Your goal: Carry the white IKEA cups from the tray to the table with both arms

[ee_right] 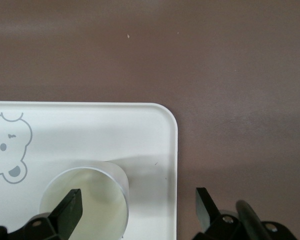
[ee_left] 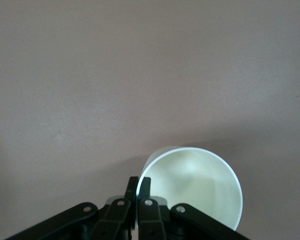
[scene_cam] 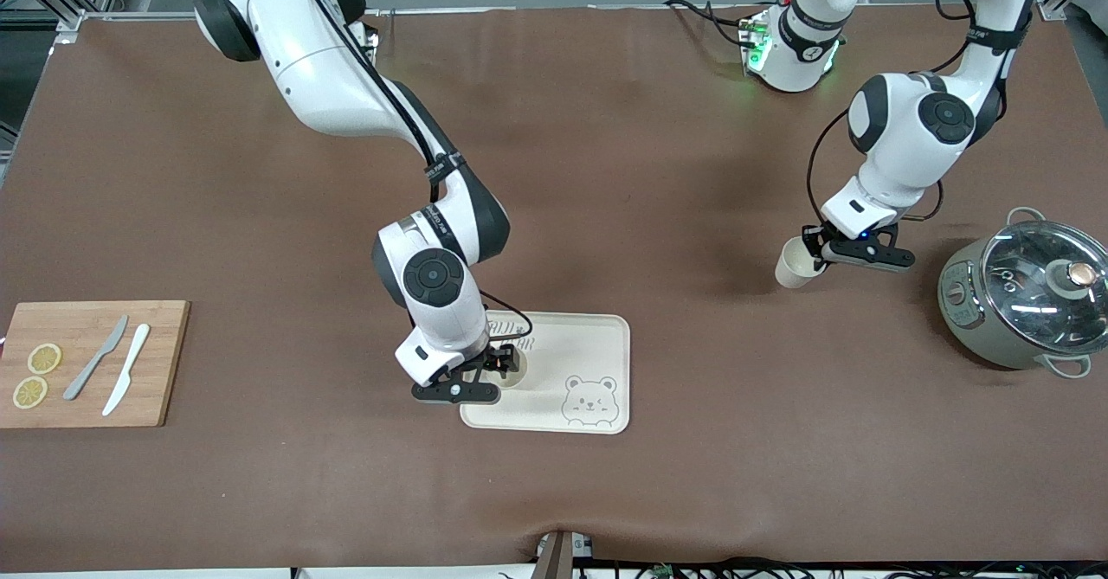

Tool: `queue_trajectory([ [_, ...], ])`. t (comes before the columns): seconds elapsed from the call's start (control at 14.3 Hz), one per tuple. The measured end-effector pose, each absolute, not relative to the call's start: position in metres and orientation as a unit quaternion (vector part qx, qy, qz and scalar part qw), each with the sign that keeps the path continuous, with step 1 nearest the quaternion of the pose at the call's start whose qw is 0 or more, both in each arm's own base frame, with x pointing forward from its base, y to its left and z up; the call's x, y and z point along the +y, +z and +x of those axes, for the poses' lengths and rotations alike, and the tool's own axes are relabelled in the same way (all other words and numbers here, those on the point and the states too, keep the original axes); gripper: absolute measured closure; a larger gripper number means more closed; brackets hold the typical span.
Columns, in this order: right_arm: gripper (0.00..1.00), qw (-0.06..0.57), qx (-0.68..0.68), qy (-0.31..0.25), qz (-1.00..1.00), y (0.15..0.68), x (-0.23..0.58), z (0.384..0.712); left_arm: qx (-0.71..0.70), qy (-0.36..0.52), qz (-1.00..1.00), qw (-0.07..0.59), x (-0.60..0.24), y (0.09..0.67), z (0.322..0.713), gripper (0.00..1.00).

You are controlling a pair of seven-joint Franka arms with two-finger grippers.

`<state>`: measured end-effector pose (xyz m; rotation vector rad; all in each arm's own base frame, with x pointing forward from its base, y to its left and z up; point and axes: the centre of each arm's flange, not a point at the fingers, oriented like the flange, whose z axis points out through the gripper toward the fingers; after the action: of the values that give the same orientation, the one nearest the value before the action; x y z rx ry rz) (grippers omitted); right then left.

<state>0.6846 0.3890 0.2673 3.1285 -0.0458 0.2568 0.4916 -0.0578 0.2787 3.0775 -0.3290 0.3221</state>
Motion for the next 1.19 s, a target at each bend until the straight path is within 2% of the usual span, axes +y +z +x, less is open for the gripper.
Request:
queue_trajectory([
  [0.42, 0.0, 0.008, -0.016, 0.059, 0.998, 0.237, 0.388, 0.679, -0.104, 0.097, 0.99, 0.01, -0.056, 0.25, 0.492, 0.97],
  [1.19, 0.0, 0.0, -0.008, 0.06, 0.998, 0.23, 0.399, 0.673, -0.069, 0.087, 0.993, 0.03, -0.058, 0.24, 0.49, 0.97],
])
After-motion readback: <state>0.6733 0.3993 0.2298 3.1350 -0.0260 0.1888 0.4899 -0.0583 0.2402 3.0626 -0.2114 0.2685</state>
